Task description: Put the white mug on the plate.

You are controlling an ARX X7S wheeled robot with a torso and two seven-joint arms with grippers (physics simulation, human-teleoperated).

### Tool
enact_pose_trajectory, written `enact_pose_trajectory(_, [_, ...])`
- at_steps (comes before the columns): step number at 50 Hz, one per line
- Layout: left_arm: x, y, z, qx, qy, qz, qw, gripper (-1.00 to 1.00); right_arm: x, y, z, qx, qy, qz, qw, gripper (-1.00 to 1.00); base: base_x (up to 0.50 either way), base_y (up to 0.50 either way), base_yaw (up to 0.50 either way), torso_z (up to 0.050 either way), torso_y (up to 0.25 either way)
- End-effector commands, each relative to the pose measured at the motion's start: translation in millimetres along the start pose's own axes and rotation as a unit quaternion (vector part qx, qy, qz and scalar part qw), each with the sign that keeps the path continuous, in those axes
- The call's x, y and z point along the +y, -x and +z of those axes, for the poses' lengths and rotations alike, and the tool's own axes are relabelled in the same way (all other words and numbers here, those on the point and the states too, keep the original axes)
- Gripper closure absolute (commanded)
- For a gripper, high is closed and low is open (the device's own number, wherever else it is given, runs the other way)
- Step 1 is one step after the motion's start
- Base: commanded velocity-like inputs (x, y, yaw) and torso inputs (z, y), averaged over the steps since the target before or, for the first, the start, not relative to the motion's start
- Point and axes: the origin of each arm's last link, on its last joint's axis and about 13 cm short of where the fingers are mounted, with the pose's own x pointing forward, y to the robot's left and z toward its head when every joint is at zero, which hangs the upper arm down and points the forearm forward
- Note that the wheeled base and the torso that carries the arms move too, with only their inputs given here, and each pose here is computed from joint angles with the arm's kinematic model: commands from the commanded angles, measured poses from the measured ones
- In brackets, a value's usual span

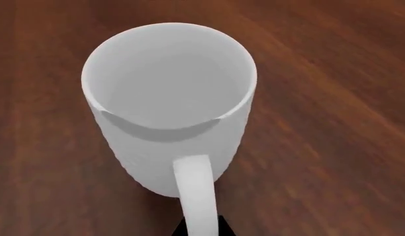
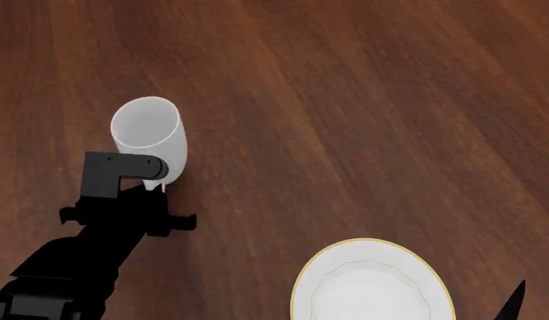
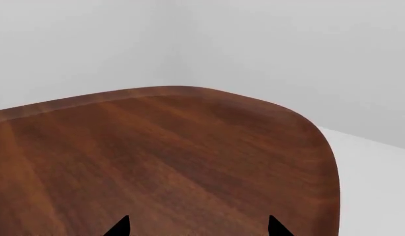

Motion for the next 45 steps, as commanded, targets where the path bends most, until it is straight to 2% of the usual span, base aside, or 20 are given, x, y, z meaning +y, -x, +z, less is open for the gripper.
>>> enact_pose_trajectory(1, [0.4,-0.3,1.6,-0.006,0.002,0.0,1.0,1.0,0.1,0.3,0.9,0.0,0.0,0.0,1.0,-1.0,0.0,0.0,0.0,0.0,0.0])
enact_pose_trajectory(6, [-3.2,0.2,8.0,-0.021,-0.021,-0.016,0.999,1.0,-0.2,0.1,1.5,-0.001,0.001,-0.001,1.0,-1.0,0.0,0.0,0.0,0.0,0.0])
enact_pose_trajectory(22, [-21.2,40.8,42.4,-0.052,-0.063,-0.085,0.993,1.0,-0.1,-1.5,1.7,-0.002,0.001,0.002,1.0,-1.0,0.0,0.0,0.0,0.0,0.0])
enact_pose_trajectory(27, [-29.5,55.4,49.4,-0.058,-0.086,-0.127,0.987,1.0,-0.1,-1.6,0.2,0.0,0.001,0.003,1.0,-1.0,0.0,0.0,0.0,0.0,0.0])
enact_pose_trajectory(34, [-38.6,69.6,53.4,-0.059,-0.095,-0.165,0.98,1.0,-0.6,-0.5,0.4,0.0,0.001,0.002,1.0,-1.0,0.0,0.0,0.0,0.0,0.0])
enact_pose_trajectory(39, [-48.2,84.3,53.3,-0.056,-0.121,-0.209,0.969,1.0,-0.3,-0.2,0.9,-0.001,0.001,0.002,1.0,-1.0,0.0,0.0,0.0,0.0,0.0])
enact_pose_trajectory(45, [-57.9,98.9,55.8,-0.054,-0.133,-0.247,0.958,1.0,0.2,0.1,0.3,0.0,0.001,0.004,1.0,-1.0,0.0,0.0,0.0,0.0,0.0])
